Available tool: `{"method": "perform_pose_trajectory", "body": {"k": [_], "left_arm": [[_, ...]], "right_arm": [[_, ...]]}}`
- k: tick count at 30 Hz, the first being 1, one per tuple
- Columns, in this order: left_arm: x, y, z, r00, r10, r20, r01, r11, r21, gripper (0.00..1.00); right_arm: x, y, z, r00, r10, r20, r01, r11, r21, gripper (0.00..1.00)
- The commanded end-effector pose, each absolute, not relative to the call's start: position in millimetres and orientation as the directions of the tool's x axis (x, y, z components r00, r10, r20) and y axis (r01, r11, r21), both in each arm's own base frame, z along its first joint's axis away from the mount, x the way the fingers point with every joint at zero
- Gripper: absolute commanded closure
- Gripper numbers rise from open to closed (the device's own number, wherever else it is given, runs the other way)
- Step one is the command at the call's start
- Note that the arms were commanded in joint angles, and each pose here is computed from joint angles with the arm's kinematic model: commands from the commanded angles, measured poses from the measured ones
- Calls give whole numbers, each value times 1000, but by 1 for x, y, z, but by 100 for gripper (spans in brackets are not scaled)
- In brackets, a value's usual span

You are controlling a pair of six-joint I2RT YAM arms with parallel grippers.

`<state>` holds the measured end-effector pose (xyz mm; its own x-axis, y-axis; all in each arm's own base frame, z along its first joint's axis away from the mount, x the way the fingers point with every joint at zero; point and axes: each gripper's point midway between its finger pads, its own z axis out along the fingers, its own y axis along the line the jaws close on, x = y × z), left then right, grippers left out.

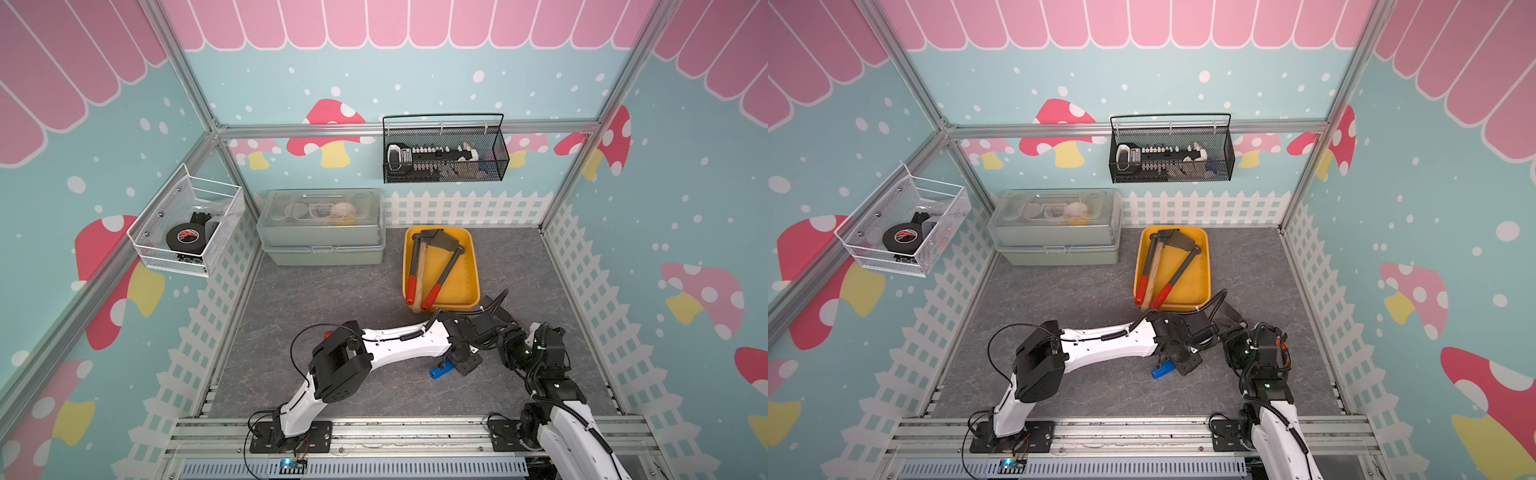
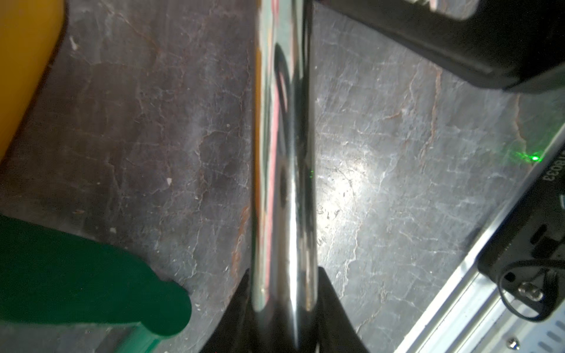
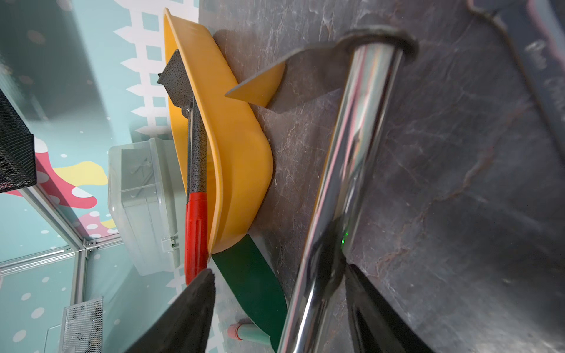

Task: Put the small hoe into the storage box
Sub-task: Pick up the hoe from the center of the board.

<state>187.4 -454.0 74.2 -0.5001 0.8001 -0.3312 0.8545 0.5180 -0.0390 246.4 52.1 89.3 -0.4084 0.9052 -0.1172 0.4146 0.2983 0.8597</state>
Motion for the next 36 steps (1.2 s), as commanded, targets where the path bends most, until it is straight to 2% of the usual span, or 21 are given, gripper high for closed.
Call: {"method": "perform_pose_trajectory", "body": {"k": [1, 13, 19, 25, 36], "left_arm": [[197, -463, 119, -463, 774, -431, 863, 504, -22, 100], [203, -477, 148, -412, 762, -500, 882, 471, -9, 100], [207, -483, 159, -391, 754, -527, 887, 461, 2, 100], [211, -485, 170, -374, 747, -550, 890, 455, 13, 100], [224, -491, 189, -349, 723, -596, 886, 462, 41, 100]], "right_arm": [[247, 46, 96, -380, 916, -132, 421, 298, 857, 32], [236, 36, 99, -332, 930, -157, 444, 301, 844, 31], [235, 38, 93, -354, 924, -142, 470, 308, 827, 31], [230, 33, 90, -352, 920, -174, 493, 340, 801, 30], [233, 30, 108, -314, 932, -180, 460, 315, 830, 29]]}}
